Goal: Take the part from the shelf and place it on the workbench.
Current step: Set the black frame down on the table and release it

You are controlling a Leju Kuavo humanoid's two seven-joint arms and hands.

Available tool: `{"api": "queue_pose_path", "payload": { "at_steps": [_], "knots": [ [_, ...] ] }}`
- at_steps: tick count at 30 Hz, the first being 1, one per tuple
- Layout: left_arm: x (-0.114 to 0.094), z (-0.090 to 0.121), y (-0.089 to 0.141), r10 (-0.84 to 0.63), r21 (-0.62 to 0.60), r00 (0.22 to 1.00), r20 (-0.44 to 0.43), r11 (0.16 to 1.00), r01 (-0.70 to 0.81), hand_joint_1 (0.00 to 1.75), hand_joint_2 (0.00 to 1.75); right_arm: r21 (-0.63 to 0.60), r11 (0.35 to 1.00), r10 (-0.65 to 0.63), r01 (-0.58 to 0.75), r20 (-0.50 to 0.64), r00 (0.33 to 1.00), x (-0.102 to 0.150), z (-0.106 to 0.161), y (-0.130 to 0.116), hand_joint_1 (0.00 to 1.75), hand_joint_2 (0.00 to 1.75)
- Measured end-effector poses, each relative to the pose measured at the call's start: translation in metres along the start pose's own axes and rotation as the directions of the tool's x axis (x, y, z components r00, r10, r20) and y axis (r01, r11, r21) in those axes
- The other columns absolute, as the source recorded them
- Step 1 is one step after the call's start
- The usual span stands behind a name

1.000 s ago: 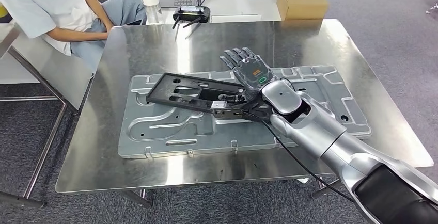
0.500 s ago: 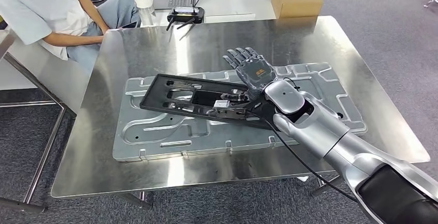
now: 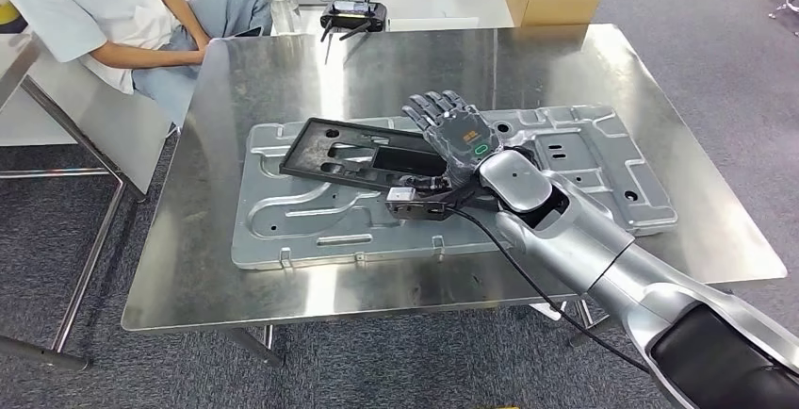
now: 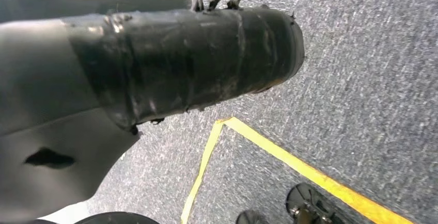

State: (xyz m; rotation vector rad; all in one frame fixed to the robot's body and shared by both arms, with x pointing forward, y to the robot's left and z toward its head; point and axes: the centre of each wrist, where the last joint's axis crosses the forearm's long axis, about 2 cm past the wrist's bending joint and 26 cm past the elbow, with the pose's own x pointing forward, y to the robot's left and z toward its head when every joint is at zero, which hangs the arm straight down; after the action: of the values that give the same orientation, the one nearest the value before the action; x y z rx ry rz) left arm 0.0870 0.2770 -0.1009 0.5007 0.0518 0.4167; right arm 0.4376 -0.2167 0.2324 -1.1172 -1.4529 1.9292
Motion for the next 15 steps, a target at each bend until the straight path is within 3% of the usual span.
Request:
{"api": "queue_pose_path", "payload": {
  "at_steps": [15],
  "knots": [
    [0.0016,-0.0021,0.0034,0.001,0.004,1.000,0.006,1.000,-0.001,0.00,0.00,-0.009,1.000,0.005,-0.005,0.002,1.000,0.0001,-0.0001,-0.0020,0.00,0.00]
  ]
}}
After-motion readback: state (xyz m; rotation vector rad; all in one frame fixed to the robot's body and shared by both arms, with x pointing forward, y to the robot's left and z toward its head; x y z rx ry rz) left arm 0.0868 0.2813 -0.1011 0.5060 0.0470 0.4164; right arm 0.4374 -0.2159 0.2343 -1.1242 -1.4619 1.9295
